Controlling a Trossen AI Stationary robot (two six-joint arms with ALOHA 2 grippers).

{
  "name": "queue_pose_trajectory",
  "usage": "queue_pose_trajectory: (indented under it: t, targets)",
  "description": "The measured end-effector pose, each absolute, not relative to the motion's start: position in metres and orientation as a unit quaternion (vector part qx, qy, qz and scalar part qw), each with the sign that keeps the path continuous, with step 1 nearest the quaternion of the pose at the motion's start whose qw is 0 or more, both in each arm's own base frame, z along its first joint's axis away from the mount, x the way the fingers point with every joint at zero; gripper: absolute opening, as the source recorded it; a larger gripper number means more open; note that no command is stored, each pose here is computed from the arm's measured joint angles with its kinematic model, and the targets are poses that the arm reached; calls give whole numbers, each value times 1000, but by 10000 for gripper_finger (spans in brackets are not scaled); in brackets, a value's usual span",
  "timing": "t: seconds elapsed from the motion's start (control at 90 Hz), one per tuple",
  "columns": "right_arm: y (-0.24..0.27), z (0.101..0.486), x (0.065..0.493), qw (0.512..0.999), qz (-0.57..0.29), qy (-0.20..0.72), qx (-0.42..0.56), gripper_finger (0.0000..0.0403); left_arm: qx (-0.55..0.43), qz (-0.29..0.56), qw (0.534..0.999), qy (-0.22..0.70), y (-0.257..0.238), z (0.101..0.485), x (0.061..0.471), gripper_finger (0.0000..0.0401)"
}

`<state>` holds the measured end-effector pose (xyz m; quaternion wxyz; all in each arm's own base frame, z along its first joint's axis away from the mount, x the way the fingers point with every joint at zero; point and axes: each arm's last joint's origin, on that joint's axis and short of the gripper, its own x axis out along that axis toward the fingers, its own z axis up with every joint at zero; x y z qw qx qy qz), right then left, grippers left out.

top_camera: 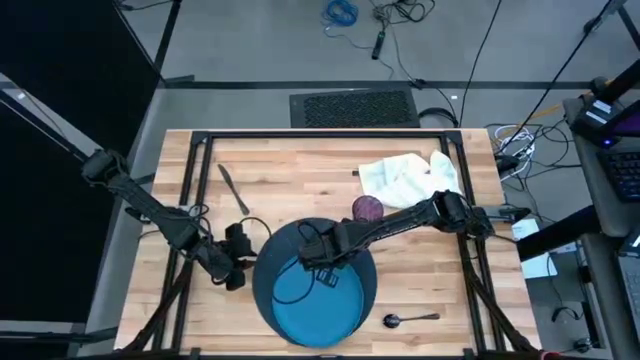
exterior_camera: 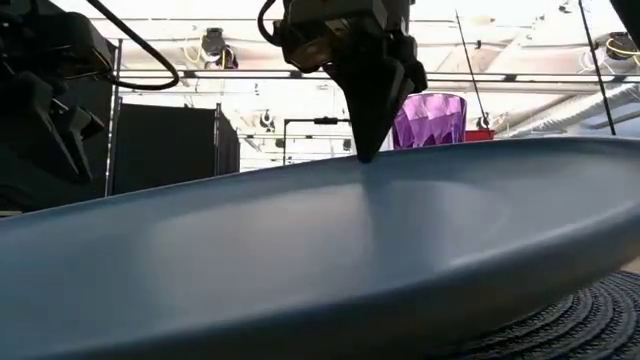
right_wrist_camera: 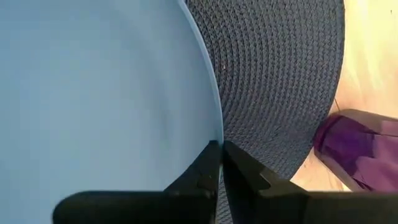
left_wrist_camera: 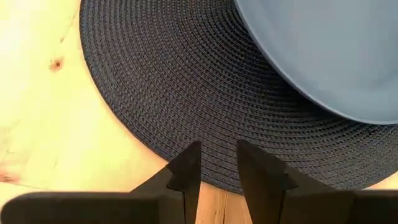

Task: Set table place
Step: Put the blue plate on the dark blue placemat, then fold the white napkin

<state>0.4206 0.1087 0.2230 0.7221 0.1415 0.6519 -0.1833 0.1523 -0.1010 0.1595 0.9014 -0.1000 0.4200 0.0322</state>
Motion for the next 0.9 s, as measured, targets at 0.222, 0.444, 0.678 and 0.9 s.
queue_pose_trajectory:
  t: [0.222,0.444,0.678,0.9]
  targets:
    - [109,223,420,722,-183,652,141,28,-100,32,901,420,-101,159,152,86]
    - [109,223,421,724,-180,652,136,72,-98,32,902,420,-101,159,152,86]
    - [103,246,421,752,-153,628,125,90,-71,29,917,391,-102,163,156,86]
    - [114,303,400,812,-136,566,56,91,-14,29,968,250,-105,187,170,86]
